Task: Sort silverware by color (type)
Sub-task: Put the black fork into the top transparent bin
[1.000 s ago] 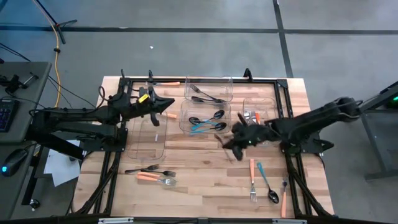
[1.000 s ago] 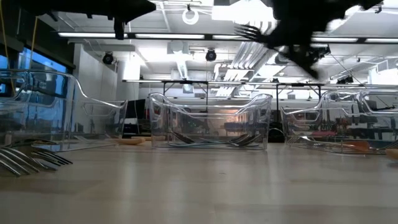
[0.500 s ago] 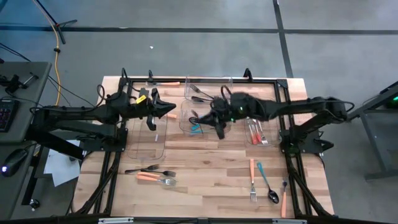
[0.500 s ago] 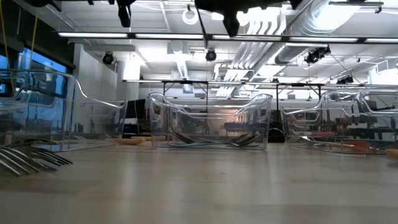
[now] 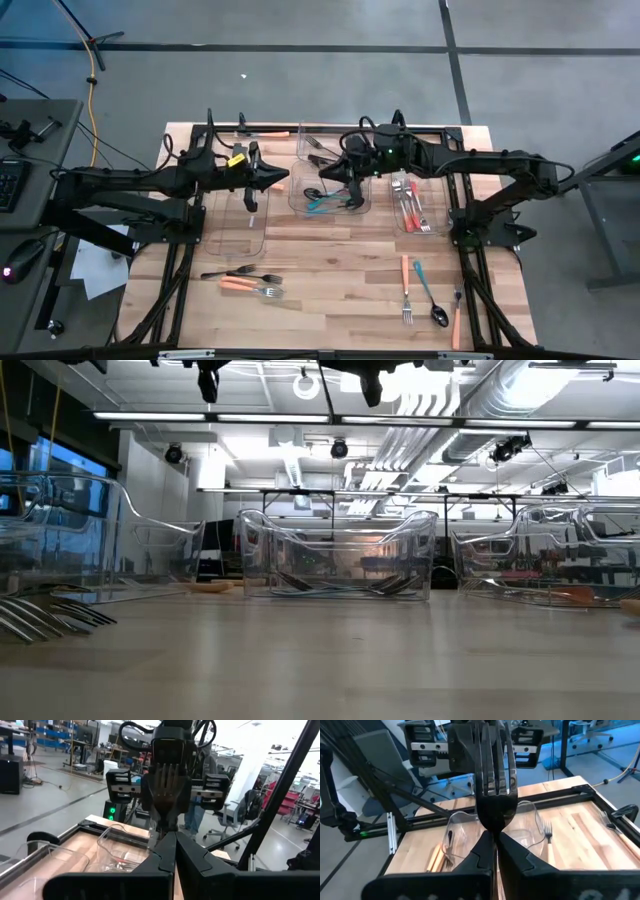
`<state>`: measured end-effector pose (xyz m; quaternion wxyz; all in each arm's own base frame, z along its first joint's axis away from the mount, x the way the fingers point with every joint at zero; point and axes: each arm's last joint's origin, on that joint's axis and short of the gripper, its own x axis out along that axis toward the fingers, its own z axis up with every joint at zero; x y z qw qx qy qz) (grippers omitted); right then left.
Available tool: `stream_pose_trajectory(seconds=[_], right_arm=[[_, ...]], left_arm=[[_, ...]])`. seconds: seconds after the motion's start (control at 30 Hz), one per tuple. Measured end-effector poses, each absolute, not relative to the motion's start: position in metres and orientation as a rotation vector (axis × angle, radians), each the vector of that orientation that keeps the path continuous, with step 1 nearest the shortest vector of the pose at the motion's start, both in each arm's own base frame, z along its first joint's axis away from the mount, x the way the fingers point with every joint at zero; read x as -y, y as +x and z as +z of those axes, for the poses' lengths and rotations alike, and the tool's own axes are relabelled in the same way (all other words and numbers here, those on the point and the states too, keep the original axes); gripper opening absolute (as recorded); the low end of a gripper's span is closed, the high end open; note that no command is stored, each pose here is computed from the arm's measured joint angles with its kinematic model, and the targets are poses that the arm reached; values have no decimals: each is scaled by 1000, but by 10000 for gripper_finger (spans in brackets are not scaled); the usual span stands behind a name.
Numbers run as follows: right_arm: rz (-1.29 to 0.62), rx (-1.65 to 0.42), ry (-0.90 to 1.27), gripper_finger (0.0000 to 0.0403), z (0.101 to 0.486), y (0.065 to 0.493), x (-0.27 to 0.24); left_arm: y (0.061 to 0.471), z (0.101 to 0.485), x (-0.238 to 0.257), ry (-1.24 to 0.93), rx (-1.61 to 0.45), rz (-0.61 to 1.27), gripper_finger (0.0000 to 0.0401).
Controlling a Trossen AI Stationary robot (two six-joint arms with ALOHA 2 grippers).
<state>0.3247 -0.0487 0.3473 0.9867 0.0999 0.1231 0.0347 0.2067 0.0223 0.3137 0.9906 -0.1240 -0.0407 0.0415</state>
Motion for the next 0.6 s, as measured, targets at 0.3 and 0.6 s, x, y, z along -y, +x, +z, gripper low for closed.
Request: stream_pose_trajectory(seconds=[0.3,0.6], right_arm=[[72,-246,208,0,347,325,47],[72,-243,207,0,347,325,47]], left_arm=[[208,312,-23,-245,75,85,0],[208,312,-23,-245,75,86,0]])
